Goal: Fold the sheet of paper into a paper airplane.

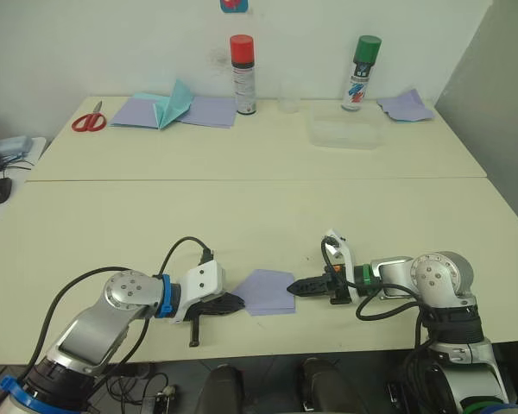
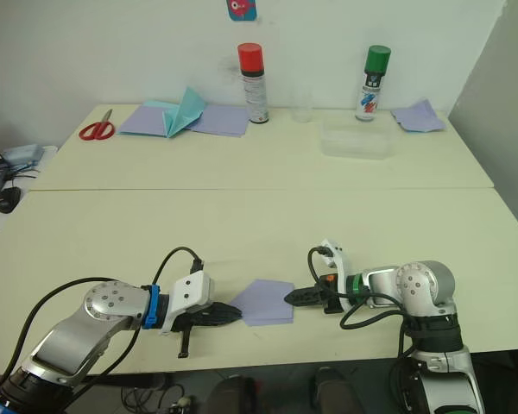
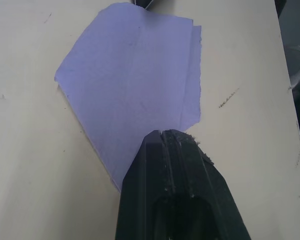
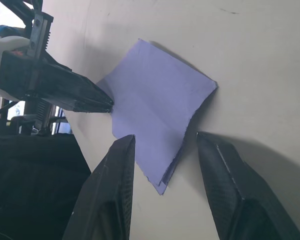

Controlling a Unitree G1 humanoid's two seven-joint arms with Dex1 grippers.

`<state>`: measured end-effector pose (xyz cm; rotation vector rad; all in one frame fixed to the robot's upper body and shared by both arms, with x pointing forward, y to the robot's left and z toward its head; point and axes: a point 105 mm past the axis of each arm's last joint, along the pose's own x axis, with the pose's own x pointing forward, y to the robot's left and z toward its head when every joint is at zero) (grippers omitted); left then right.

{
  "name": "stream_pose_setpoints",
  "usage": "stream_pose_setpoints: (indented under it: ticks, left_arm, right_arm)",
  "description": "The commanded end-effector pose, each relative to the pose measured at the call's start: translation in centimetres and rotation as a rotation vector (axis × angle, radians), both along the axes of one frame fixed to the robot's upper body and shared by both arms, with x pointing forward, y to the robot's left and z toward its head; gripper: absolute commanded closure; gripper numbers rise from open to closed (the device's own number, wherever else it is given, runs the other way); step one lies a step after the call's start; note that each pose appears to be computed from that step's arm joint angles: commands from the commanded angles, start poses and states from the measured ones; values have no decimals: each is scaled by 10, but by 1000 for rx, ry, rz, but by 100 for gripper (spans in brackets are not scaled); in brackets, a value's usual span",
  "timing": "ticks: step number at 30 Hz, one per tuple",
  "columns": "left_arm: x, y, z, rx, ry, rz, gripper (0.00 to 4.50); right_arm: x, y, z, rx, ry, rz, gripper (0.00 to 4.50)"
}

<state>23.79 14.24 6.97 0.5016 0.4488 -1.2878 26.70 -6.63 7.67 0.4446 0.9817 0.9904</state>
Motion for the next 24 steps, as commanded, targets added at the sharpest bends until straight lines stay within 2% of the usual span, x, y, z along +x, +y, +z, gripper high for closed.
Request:
stream_pose_setpoints:
  ticks: [1, 5, 13, 24]
  left_arm:
    - [-8, 0, -10, 20, 43, 3, 450]
    - [-11, -2, -11, 17, 49, -2, 450]
    - [-14, -5, -13, 20, 55, -18, 450]
    - [-10, -7, -15, 32, 48, -39, 450]
  right_arm:
    - [11, 2, 0, 26, 35, -75, 250]
    - [19, 7, 1, 45, 53, -101, 250]
    - [11, 25, 0, 95, 97, -22, 250]
    - [16, 52, 7, 201, 90, 20, 250]
